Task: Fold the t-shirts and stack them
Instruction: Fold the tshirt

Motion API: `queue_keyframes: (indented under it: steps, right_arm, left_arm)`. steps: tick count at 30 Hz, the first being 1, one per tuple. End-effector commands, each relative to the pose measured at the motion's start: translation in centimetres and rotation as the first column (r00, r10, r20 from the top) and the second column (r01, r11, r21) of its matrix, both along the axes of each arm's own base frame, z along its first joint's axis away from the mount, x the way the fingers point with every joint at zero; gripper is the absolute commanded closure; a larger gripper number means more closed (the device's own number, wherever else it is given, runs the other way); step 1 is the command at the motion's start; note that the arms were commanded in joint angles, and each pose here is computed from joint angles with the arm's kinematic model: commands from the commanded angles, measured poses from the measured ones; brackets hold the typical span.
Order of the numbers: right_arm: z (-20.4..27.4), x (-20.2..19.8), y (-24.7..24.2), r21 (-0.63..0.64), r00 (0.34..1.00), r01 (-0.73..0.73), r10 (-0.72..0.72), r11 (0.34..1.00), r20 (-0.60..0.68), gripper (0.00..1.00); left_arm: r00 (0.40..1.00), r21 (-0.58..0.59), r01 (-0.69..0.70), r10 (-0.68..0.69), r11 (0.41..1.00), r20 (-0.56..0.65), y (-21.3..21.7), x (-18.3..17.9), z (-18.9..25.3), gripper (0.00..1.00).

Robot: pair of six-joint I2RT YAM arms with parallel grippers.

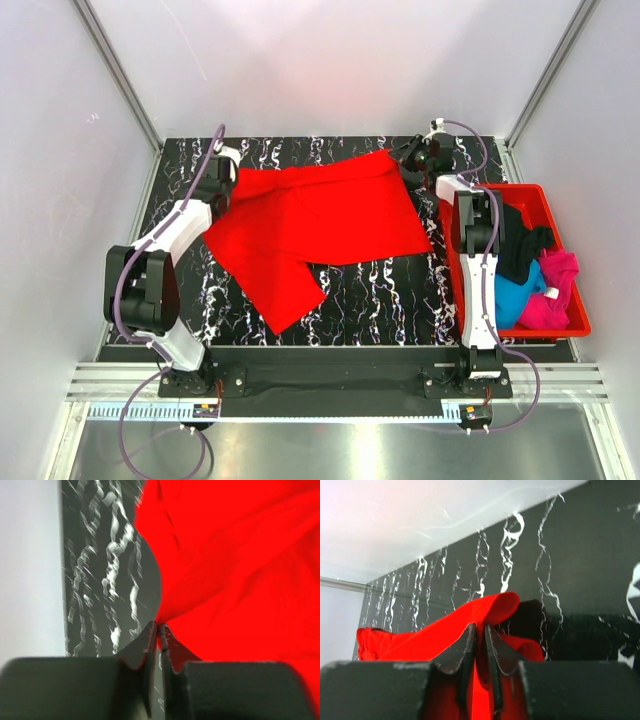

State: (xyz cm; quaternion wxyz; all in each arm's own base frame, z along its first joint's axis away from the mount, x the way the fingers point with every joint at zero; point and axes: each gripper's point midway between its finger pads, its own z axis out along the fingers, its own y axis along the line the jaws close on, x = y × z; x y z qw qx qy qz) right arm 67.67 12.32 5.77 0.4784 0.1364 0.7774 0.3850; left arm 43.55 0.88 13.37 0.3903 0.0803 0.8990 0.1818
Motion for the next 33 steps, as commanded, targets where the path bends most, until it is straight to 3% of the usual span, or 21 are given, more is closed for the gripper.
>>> queue_keyframes:
  steps: [1,6,10,14,18,23,27,33]
  right_arm:
    - [5.8,-0.4,-0.5,-0.028,0.998,-0.015,0.016,0.999,0.055,0.79]
    - [7.5,-2.1,-0.6,-0.053,1.0,-0.018,0.017,0.998,-0.005,0.69]
    - [8.2,-3.3,-0.8,-0.076,0.998,-0.027,0.023,0.997,-0.05,0.7]
    - [8.7,-3.6,-1.1,-0.119,0.998,-0.031,0.025,0.992,-0.052,0.69]
    - [7.1,-3.7,-1.1,-0.175,0.991,-0.055,0.033,0.983,-0.129,0.65]
    - [6.3,-2.6,-0.3,-0.243,0.986,-0.087,0.049,0.966,-0.159,0.57]
    - [5.0,-2.4,0.6,-0.218,0.974,-0.064,0.014,0.974,-0.224,0.57]
    - [5.7,-2.8,1.3,-0.173,0.982,-0.037,0.003,0.984,-0.191,0.57]
  left_arm:
    - [0.995,-0.075,-0.016,0.009,0.997,-0.098,-1.0,-2.2,-1.9,0.83]
    - [0.988,-0.121,-0.021,0.002,0.992,-0.154,-1.5,-4.9,-1.6,0.77]
    - [0.995,-0.152,-0.081,0.07,0.985,-0.075,0.1,-5.1,0.7,0.69]
    - [0.993,-0.27,-0.114,0.102,0.956,-0.058,-0.1,-2.0,1.1,0.63]
    - [0.999,-0.376,-0.014,-0.001,0.927,-0.039,-3.2,1.9,0.8,0.61]
    - [0.999,-0.358,-0.003,-0.016,0.934,-0.049,-3.1,6.9,-0.4,0.59]
    - [0.996,-0.364,-0.01,-0.022,0.931,-0.084,-3.5,9.6,-1.6,0.58]
    - [0.99,-0.347,-0.043,-0.008,0.937,-0.144,-3.2,10.0,-4.8,0.57]
